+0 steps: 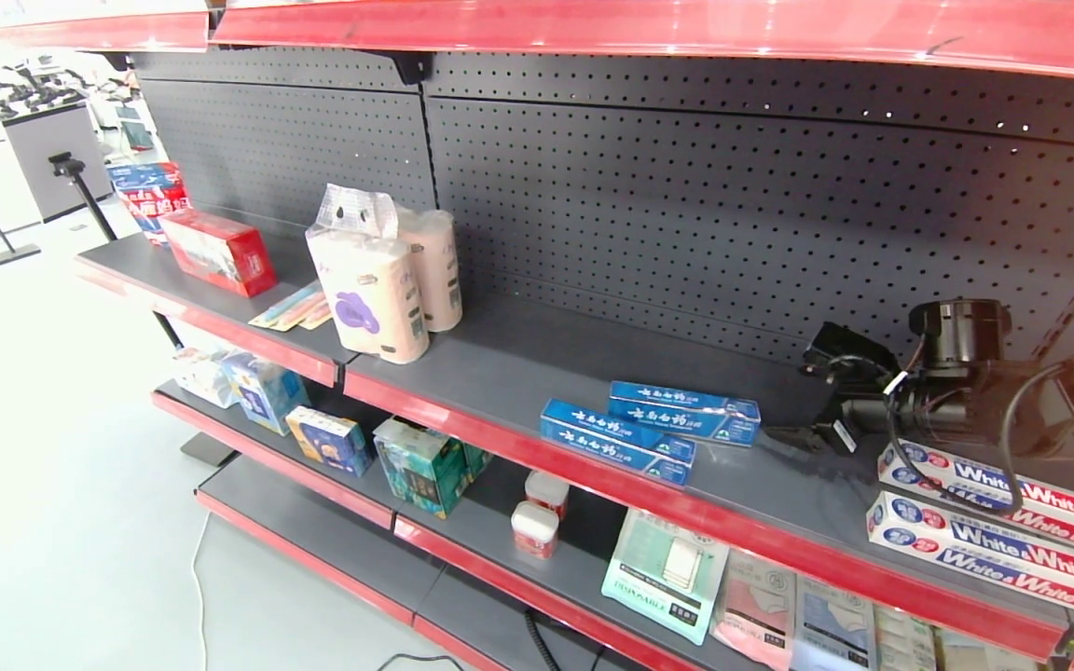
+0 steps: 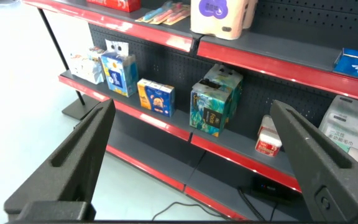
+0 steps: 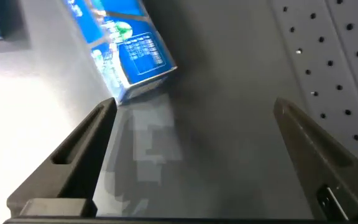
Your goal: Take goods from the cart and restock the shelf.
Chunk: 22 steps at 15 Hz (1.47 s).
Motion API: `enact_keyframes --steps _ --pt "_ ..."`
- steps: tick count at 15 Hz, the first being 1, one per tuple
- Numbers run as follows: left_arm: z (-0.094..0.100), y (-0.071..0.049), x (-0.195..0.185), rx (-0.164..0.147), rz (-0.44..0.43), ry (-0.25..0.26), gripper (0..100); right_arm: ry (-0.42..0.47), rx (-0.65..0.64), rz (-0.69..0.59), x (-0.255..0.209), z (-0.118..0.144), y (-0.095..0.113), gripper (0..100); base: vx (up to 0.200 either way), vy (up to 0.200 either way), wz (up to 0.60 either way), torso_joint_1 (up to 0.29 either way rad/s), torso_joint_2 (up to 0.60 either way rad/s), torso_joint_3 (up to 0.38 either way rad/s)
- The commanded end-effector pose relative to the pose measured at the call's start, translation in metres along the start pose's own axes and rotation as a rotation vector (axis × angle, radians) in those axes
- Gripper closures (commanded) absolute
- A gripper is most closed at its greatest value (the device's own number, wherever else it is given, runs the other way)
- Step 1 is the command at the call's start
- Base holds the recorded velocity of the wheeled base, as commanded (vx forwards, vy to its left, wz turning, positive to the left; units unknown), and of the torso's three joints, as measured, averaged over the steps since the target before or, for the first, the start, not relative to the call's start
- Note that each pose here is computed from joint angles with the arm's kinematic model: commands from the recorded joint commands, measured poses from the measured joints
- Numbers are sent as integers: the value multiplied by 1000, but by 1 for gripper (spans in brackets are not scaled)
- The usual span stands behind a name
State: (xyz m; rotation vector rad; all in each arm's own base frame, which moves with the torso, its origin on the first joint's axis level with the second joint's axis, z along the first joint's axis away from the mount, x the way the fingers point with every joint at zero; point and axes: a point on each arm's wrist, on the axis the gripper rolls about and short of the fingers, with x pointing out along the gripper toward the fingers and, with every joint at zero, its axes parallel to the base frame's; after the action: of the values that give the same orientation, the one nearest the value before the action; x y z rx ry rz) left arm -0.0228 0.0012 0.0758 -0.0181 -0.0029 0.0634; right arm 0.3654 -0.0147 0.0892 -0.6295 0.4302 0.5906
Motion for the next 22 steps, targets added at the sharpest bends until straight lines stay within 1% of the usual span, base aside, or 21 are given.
enact_keyframes --steps 1,3,5,9,14,22 --pt "0 0 0 0 1 -1 0 13 9 -10 3 -5 -4 0 0 0 0 0 0 0" --pt "0 0 0 0 1 -1 0 29 8 -29 7 -6 -7 0 0 0 0 0 0 0" --pt "0 0 0 0 1 -1 0 27 5 -30 9 -5 -8 0 0 0 0 0 0 0" --pt "0 0 0 0 1 -1 0 27 3 -19 9 -4 -4 0 0 0 0 0 0 0" --pt "0 0 0 0 1 -1 0 10 3 1 12 5 4 0 0 0 0 0 0 0" --pt "0 0 0 0 1 -1 0 -4 1 15 16 12 9 0 0 0 0 0 0 0"
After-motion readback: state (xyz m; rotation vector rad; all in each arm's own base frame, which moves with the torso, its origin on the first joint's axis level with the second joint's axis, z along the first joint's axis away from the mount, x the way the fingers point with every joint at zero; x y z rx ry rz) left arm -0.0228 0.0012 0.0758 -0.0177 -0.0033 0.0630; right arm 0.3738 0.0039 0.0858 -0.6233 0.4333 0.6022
